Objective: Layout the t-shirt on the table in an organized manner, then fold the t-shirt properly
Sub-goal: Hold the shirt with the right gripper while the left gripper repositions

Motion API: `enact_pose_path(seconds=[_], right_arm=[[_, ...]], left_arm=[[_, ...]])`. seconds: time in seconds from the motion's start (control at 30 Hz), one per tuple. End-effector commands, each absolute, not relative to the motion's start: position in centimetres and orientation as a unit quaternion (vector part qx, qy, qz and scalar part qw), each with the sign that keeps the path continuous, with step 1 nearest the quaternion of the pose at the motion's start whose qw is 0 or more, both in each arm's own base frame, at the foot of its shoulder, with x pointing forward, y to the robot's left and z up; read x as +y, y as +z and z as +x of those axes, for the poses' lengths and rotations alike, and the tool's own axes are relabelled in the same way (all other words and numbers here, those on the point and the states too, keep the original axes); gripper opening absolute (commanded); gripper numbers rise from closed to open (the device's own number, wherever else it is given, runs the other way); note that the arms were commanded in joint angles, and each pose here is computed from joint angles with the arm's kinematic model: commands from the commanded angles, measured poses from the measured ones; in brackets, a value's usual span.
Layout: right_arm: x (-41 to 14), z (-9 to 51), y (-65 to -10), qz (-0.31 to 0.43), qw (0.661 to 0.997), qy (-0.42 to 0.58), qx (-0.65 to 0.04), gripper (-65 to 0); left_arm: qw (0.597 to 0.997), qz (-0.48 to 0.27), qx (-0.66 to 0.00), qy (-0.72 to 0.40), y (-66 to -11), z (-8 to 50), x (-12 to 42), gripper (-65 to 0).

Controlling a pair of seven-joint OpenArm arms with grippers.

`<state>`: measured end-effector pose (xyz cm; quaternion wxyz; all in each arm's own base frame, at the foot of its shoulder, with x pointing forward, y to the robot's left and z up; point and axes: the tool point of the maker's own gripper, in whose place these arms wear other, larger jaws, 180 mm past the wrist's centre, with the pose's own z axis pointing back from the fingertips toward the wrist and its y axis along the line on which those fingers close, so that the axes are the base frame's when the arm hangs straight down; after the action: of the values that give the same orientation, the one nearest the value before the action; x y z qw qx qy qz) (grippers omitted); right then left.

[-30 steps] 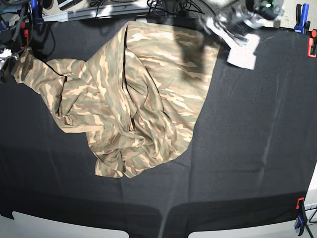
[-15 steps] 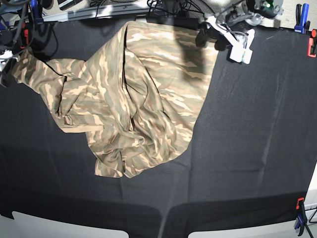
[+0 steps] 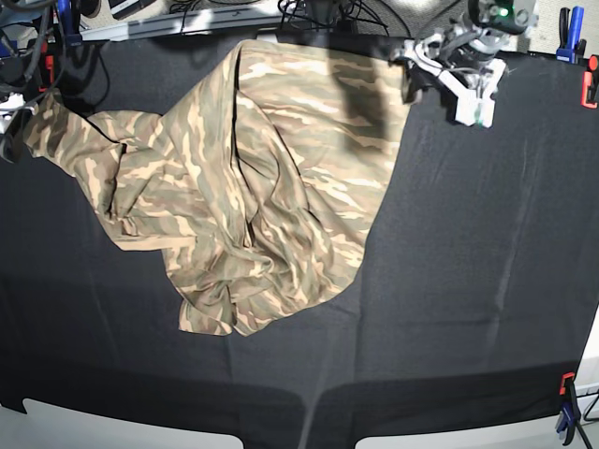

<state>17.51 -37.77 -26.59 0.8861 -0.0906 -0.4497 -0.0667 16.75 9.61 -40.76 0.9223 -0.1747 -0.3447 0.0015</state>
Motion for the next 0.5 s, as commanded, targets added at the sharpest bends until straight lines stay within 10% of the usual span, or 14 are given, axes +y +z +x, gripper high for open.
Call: enact_pose_path(seconds=[0.0,0.47], right_arm=[[-37.8,18.1,-25.2,-0.097,0.876,-0.053,-0.469,-37.2],[-36.8,18.7,-24.5,-0.065,0.866,-0.053,-0.492,-37.2]], left_arm=[[0.914,-0.195,-0.356,-0.005,-39.8,17.0,8.8,-28.9],[0.925,-0.174,-0.338,-0.021,-42.5,17.4,9.4,-28.9]])
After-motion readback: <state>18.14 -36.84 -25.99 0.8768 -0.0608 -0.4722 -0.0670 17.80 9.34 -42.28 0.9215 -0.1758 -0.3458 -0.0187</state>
